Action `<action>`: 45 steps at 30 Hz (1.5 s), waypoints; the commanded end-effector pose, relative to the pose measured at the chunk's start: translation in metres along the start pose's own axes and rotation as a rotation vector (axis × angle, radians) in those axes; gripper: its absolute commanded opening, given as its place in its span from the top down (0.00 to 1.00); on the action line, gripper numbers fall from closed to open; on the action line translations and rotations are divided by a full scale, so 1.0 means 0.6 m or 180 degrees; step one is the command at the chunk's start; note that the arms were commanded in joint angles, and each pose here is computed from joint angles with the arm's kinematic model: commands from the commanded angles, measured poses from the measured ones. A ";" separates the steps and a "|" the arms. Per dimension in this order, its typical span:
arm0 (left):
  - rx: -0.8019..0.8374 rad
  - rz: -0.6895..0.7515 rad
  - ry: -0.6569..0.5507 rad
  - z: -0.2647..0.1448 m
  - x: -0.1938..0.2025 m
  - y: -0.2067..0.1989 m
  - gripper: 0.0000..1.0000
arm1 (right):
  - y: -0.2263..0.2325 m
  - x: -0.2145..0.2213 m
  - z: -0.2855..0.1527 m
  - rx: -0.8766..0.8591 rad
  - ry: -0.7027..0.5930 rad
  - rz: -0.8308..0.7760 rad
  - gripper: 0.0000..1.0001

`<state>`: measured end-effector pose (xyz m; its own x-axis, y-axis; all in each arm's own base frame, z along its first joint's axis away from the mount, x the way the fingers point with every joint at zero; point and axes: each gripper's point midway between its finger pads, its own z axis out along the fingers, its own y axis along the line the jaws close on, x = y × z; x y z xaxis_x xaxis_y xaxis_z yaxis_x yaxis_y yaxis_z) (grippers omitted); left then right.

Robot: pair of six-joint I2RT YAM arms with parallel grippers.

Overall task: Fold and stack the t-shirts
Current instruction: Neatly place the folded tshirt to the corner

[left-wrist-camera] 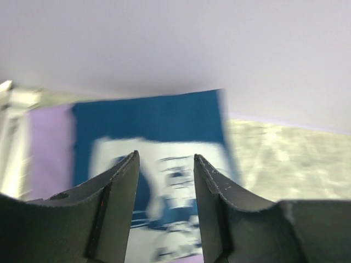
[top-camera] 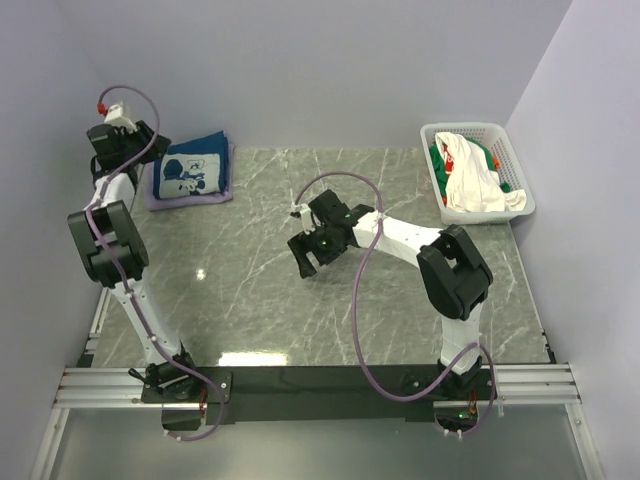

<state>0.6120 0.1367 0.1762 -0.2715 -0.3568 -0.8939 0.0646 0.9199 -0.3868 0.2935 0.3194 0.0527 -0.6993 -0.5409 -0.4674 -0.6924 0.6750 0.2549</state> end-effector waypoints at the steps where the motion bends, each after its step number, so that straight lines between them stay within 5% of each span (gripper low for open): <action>1: 0.0383 -0.0071 -0.0003 -0.003 -0.002 -0.087 0.51 | 0.014 -0.024 -0.028 -0.0179 -0.0172 0.0002 0.07; 14: 0.0255 -0.0502 0.0821 0.035 0.196 -0.085 0.51 | -0.015 -0.026 -0.057 -0.0328 -0.0293 0.0278 0.07; 20: 0.0315 -0.0247 0.0834 0.010 0.169 -0.108 0.47 | -0.028 -0.041 -0.106 -0.0317 -0.0552 0.0297 0.06; 25: 0.0262 0.0187 0.0851 -0.060 0.124 -0.141 0.36 | -0.049 -0.055 -0.176 -0.0161 -0.0887 0.0262 0.04; 30: 0.0224 0.0554 0.0982 -0.135 0.091 -0.182 0.01 | -0.090 -0.049 -0.263 0.0025 -0.1264 0.0391 0.02; 39: 0.0262 0.0855 0.1100 -0.300 0.064 -0.271 0.00 | -0.188 0.037 -0.369 0.0519 -0.1567 0.0988 0.00; 45: 0.0134 0.1181 0.1377 -0.378 0.164 -0.284 0.01 | -0.248 0.131 -0.376 0.0825 -0.1395 0.1312 0.00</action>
<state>0.3875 -0.0155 0.2430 -0.5149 0.0183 -0.8571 0.2664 0.9537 -0.1397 0.3180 0.0774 0.1792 -0.7039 0.0256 -0.7098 -0.2895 0.9023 0.3196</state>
